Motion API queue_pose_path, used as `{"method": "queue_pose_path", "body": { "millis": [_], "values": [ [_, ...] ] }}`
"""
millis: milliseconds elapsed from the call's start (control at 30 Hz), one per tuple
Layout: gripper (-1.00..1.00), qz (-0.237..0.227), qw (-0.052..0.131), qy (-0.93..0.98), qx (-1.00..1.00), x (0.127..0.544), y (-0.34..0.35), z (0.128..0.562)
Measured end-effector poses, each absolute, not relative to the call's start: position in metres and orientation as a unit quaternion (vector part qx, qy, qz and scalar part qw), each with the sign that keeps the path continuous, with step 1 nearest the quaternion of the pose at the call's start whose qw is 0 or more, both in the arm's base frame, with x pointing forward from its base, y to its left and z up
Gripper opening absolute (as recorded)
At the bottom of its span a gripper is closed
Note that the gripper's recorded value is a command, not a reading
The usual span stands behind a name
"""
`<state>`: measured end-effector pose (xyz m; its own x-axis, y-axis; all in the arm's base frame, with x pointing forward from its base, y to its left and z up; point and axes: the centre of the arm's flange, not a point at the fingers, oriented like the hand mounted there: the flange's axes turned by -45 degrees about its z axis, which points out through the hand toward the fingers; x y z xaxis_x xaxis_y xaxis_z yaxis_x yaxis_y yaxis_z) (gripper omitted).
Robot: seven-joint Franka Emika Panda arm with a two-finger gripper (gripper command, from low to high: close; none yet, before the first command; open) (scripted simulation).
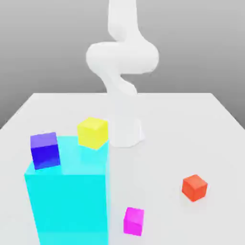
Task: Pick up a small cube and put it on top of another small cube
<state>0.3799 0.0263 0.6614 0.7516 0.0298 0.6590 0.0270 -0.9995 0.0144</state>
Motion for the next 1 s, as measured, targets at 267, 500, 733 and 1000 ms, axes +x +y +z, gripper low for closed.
{"method": "queue_pose_path", "body": {
  "millis": [267,500,733,1000],
  "values": [
    [0.0,0.22,0.012,0.099,0.97,0.433,0.116,0.473],
    [0.0,0.106,0.01,0.176,0.979,0.401,0.179,0.315],
    [0.0,0.006,0.0,0.244,0.97,0.326,0.217,0.192],
    [-1.0,0.0,-0.001,0.245,0.97,0.322,0.216,0.134]
  ]
}}
